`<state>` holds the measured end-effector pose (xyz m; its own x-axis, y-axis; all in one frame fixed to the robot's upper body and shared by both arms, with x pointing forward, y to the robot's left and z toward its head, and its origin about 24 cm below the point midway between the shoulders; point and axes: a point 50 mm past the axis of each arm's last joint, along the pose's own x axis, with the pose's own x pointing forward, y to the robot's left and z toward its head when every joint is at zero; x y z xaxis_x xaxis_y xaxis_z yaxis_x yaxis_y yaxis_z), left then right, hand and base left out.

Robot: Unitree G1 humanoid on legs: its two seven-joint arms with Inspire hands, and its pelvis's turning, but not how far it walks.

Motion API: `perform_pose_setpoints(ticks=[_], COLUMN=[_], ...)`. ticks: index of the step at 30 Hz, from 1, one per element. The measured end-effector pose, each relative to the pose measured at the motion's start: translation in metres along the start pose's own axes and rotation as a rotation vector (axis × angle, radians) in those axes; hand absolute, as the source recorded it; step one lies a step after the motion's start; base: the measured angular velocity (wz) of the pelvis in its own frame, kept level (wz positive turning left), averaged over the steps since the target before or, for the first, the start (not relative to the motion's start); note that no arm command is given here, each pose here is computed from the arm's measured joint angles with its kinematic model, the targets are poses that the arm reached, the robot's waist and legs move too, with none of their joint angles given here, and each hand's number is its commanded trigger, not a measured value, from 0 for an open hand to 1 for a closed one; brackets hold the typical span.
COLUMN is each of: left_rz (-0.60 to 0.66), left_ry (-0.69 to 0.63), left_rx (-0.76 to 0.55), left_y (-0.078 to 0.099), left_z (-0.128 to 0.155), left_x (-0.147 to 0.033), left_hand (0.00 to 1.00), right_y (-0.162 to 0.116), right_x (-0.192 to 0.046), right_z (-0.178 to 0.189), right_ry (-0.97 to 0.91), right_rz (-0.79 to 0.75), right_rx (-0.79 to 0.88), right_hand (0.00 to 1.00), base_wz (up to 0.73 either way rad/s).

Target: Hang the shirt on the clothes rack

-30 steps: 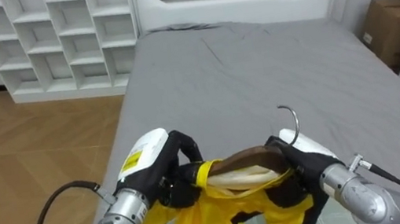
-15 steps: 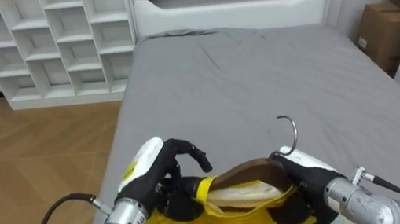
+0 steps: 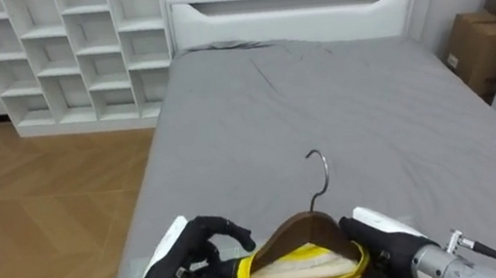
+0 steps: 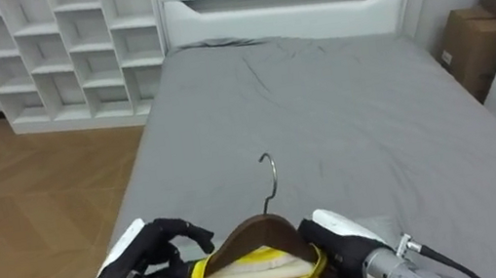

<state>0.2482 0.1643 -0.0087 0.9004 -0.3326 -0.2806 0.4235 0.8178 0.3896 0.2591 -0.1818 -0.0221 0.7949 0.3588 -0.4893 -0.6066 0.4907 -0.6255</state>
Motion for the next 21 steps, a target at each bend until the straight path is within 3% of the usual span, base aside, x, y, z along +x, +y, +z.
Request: perform_pose_setpoints(ticks=[7, 21], left_rz=[0.096, 0.134], left_ry=[0.017, 0.022], left_rx=[-0.032, -0.045], left_y=[0.027, 0.035], left_z=[-0.005, -0.006], left_x=[-0.005, -0.008], left_hand=[0.0, 0.0], right_y=[-0.012, -0.023], right_x=[-0.004, -0.01], right_z=[-0.01, -0.019], right_ry=[0.042, 0.086], right_rz=[-0.065, -0.197], right_rx=[0.01, 0.035], right_hand=[1.0, 1.0], base_wz=[0.0, 0.0])
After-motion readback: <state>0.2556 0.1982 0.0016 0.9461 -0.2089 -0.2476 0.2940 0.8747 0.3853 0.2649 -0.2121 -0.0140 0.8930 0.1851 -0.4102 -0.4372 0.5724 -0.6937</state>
